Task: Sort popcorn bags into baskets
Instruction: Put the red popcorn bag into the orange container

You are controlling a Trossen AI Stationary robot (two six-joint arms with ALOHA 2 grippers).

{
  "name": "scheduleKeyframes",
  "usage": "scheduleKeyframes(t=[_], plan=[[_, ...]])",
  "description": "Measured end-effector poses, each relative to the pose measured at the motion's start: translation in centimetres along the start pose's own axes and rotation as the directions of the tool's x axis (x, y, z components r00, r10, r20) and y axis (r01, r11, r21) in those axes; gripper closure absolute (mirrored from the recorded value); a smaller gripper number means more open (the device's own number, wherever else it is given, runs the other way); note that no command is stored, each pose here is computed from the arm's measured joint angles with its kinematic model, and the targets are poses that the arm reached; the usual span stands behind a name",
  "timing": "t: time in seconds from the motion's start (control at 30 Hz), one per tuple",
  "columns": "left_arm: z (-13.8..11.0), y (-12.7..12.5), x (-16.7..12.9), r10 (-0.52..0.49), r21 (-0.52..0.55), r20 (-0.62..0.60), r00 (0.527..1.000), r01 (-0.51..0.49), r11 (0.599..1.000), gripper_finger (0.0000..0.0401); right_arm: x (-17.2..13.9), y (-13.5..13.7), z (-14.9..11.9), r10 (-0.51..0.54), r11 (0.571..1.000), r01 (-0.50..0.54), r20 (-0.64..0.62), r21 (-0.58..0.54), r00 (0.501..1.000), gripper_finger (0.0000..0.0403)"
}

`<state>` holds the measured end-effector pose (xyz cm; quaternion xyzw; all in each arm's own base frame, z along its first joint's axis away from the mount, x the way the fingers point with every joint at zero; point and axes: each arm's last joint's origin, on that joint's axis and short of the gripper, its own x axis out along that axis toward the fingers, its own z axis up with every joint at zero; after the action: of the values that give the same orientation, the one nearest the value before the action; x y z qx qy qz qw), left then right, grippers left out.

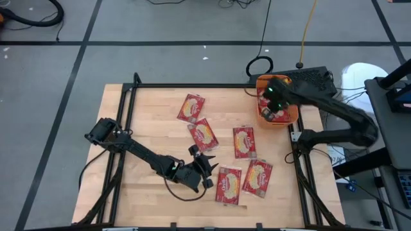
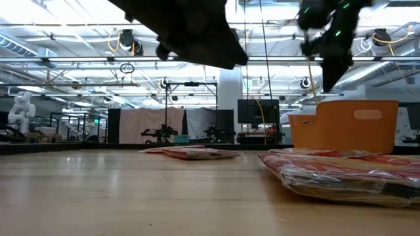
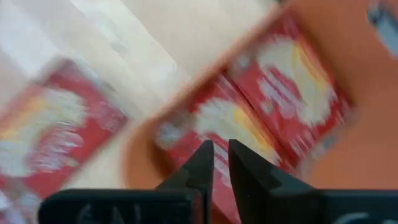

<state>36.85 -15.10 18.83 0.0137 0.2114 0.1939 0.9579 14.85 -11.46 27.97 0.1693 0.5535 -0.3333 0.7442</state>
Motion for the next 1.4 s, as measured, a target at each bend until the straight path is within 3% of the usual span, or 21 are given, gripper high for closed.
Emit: scheduleKeyframes(t=[0.07,0.23,0.43,0.77,1.03,1.2,1.4], plan=[[0.1,0.2,0.3,-0.03,-0.018,-0.007,1.0,0.03,0.999,0.0249,1.4,-0.7,1.2,-0.012,0.999,0.017,-0.118,0.043,0.993,0.0376],[0.0,-0.1,0.2,-0.099,-0.051,-0.029,0.995,0.097,0.994,0.0249,5.2,-1.4,2.1,0.088,0.993,-0.059,-0.316,0.099,0.945,0.04],[-0.2,-0.8,-0.5,-0.124,-0.035,-0.03,0.992,0.123,0.992,0.0249,6.9,-1.4,1.6,0.095,0.992,-0.053,-0.383,0.117,0.919,0.0397],[-0.3,-1.3,-1.0,-0.139,-0.021,-0.029,0.99,0.138,0.99,0.0249,9.1,-1.1,-0.6,0.092,0.986,-0.03,-0.382,0.164,0.919,0.0401],[-0.4,-1.3,-0.9,-0.138,-0.013,-0.03,0.99,0.138,0.99,0.0249,10.0,-1.0,-1.0,0.091,0.988,-0.041,-0.344,0.15,0.935,0.0402],[-0.4,-1.3,-1.0,-0.137,-0.011,-0.033,0.99,0.137,0.991,0.0249,8.1,-1.2,-0.8,0.089,0.99,-0.054,-0.286,0.127,0.954,0.0402],[-0.3,-1.1,-0.8,-0.132,-0.014,-0.033,0.991,0.131,0.991,0.0249,3.1,-1.5,-1.0,0.077,0.984,-0.064,-0.07,0.168,0.995,0.0403]])
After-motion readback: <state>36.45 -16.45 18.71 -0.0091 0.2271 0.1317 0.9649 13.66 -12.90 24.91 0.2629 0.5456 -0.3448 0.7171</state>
